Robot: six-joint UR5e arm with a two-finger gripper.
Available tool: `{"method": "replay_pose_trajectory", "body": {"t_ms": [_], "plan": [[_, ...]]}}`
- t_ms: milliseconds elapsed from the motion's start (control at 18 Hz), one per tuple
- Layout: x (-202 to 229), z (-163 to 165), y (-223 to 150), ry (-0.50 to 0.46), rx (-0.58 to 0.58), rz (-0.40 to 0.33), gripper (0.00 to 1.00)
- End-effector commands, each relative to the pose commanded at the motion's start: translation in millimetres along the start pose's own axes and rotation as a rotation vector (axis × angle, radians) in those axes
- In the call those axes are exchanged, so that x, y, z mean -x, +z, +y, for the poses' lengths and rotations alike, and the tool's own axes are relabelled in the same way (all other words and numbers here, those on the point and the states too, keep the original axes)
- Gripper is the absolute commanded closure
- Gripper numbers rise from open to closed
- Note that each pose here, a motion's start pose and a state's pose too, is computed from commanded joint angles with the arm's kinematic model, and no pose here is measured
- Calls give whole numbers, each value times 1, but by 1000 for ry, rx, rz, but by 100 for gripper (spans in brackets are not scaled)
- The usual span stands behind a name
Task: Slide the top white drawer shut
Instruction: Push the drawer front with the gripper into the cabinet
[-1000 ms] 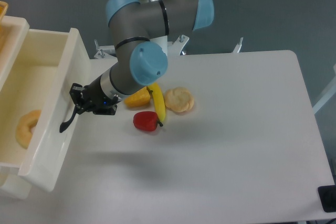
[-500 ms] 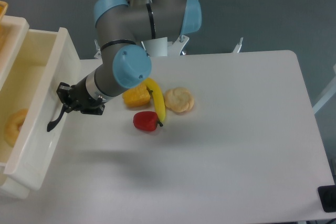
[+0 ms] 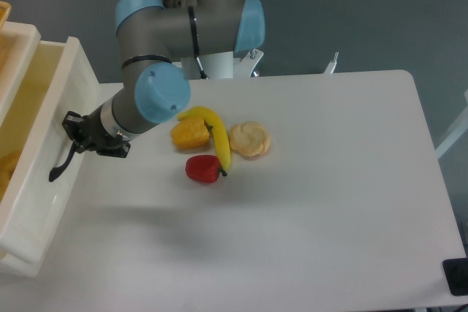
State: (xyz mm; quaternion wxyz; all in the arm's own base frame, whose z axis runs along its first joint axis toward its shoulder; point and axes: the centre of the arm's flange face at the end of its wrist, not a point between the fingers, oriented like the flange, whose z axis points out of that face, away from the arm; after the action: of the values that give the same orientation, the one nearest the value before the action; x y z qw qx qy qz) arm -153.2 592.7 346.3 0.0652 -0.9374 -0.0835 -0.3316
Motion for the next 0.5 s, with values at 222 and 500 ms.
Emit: {"method": "replay_pose_trajectory", "body": {"t_ms": [222, 500], "plan": [[-11, -3, 11, 4, 8, -5, 100], [-18, -3, 19, 10, 21, -6, 100]]}}
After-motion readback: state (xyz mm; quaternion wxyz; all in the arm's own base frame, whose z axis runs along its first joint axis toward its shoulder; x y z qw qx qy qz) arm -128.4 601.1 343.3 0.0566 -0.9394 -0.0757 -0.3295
